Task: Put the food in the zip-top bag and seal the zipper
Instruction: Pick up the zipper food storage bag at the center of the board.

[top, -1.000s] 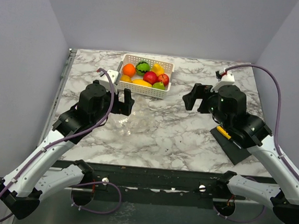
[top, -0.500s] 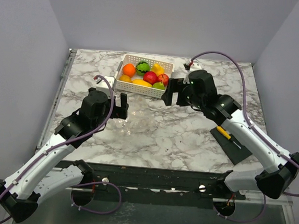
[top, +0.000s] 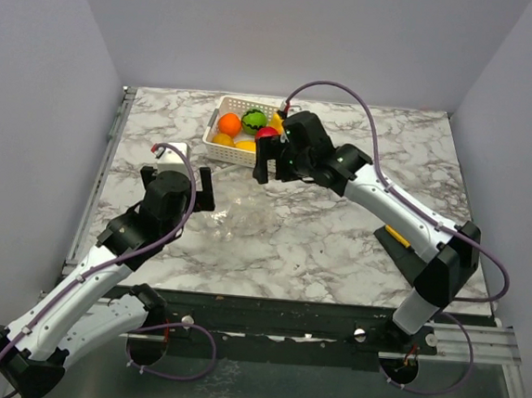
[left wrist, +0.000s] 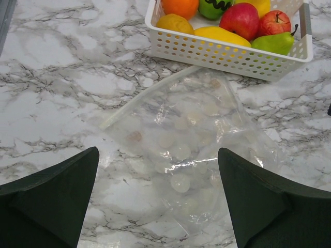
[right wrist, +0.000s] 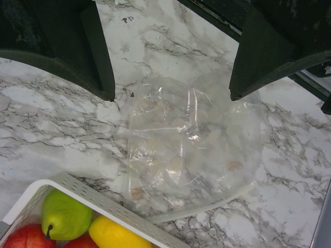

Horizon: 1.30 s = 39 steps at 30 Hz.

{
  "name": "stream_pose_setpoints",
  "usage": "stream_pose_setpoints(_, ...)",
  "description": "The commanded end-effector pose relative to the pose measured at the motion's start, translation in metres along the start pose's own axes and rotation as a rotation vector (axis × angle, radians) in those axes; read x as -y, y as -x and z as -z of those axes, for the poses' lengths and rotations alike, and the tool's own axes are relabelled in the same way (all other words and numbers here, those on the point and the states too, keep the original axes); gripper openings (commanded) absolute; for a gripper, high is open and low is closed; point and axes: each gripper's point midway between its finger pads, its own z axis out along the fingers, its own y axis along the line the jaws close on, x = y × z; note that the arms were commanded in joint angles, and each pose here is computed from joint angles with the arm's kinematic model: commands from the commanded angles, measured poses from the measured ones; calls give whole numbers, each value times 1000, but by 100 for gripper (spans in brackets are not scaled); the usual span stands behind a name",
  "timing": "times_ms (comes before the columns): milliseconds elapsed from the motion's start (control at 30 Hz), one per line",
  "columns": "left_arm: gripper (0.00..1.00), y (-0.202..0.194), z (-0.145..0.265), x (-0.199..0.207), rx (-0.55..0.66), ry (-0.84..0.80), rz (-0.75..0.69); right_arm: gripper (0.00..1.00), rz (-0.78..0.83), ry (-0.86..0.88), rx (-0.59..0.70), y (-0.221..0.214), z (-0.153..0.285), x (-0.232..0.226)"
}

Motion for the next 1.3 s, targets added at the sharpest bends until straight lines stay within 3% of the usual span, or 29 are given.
stream_pose_setpoints(0, 98, -7, 0, -11, 5, 48, 2, 97, -2, 28, -72, -10, -15, -16)
stream_pose_setpoints(367, 98, -6, 0, -14, 19, 57, -6, 98, -32, -6, -209, -34, -77, -31)
stream_pose_setpoints(967, 98, -5, 1, -15, 29, 57, 4, 98, -67, -63, -335, -85, -129, -24)
stream_pose_setpoints(1267, 98, -5, 1, -14, 29, 57, 1, 81, -72, -85, -373, -104, -144, -18)
